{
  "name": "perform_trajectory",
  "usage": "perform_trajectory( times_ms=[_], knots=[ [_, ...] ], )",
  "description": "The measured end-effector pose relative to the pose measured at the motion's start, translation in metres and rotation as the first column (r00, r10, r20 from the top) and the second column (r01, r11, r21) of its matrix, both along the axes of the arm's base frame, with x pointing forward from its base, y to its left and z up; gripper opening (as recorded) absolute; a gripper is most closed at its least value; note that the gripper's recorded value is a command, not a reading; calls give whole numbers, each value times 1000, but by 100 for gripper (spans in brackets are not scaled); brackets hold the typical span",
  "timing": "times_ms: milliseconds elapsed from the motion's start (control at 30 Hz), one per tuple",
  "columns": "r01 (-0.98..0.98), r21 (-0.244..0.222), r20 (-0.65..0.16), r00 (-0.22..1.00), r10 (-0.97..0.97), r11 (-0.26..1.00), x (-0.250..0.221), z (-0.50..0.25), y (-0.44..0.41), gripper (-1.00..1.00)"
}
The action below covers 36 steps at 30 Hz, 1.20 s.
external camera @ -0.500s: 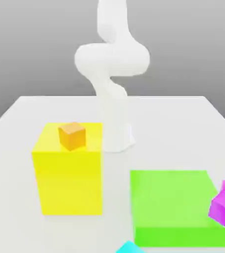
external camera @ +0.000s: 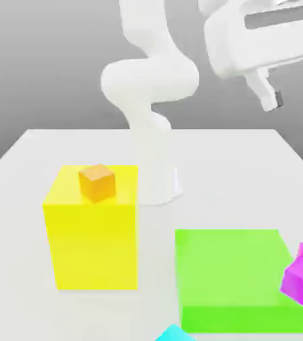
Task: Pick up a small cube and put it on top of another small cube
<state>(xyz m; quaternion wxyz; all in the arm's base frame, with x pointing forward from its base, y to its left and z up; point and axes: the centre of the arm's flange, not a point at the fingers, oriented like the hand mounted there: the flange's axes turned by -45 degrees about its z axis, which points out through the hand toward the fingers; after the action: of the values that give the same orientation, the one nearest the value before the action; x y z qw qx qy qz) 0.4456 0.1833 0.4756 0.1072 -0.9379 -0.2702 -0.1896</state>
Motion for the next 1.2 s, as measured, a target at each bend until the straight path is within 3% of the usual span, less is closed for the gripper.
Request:
perform_trajectory(
  times_ms=[333,667,867,900,1200],
  knots=[
    [-323,-119,-162,939,302,939,-47,-145,111,0],
    [-572,-283,-285,816,502,770,-122,-271,158,0],
    [-599,-304,-296,798,524,741,-131,-341,161,0],
    [-599,-304,-297,798,524,741,-132,-347,161,-100],
    [-600,-306,-295,798,526,739,-131,-327,162,-100]
  ],
)
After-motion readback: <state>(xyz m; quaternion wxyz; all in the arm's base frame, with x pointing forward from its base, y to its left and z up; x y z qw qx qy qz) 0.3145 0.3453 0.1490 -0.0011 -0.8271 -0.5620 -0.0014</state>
